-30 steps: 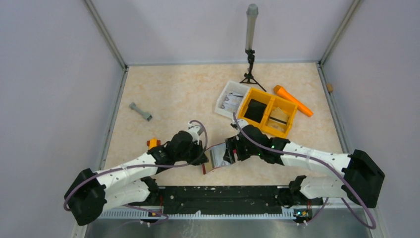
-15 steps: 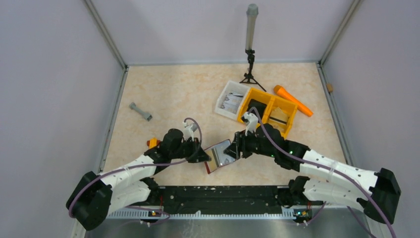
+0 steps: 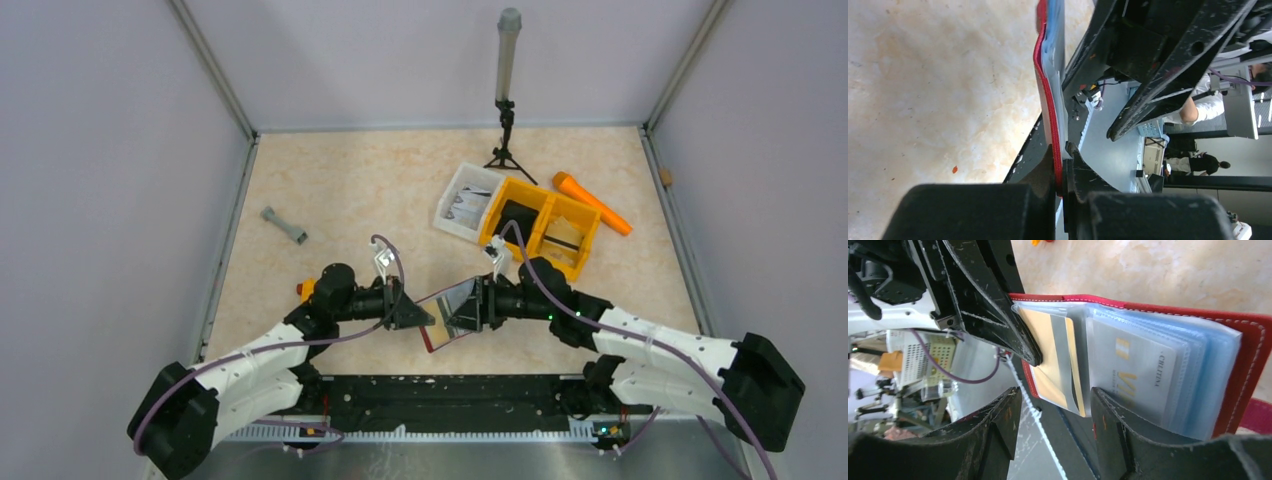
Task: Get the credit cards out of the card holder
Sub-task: Remove the credit card from the card holder.
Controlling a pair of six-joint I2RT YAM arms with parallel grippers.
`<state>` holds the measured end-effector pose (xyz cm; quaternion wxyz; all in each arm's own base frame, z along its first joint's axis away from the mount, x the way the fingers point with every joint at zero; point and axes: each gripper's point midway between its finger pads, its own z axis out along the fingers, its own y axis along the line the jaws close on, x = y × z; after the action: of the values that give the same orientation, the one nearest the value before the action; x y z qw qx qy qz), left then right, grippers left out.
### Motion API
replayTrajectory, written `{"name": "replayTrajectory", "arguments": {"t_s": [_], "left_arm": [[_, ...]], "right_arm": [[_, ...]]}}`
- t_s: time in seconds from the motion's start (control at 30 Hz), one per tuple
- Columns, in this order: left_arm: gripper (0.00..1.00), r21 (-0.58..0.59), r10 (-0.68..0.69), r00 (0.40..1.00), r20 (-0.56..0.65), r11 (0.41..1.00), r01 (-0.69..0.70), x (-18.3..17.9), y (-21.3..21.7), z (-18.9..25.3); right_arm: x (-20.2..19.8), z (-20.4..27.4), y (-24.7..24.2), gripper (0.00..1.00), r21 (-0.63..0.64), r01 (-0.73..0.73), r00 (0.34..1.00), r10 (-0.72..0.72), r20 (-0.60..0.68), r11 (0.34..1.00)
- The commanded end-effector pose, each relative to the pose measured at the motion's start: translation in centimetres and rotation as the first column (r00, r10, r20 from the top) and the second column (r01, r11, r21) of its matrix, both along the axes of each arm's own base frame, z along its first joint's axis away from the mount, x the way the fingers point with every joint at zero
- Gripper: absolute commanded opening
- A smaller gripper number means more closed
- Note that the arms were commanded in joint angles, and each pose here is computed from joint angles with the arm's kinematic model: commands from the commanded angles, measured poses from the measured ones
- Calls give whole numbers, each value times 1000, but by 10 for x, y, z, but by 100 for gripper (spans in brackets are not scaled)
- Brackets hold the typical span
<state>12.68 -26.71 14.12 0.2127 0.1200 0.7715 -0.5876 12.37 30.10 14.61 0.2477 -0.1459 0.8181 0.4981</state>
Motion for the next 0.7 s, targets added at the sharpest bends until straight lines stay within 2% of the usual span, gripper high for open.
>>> {"name": "replayTrajectory", "arguments": {"t_s": [0.0,0.2,0.3,0.47,0.67], "left_arm": [[0,-124,-55,994,97,990,67,-8,-3,36],[0,-192,-99,988,117,974,120,-16,-5,55],[0,-193,-110,987,116,972,131,-17,-5,56],[0,-188,-116,986,119,973,138,-17,-6,55],[0,-238,-146,980,134,955,175,-26,-5,64]], "right_arm": [[-8,25,8,55,153,-63,998,63,2,986],[-21,47,11,51,280,-124,992,127,9,952],[-26,63,12,43,342,-150,988,151,25,928],[-25,75,4,30,376,-130,991,124,42,918],[-31,89,0,24,448,-147,989,140,50,882]]}}
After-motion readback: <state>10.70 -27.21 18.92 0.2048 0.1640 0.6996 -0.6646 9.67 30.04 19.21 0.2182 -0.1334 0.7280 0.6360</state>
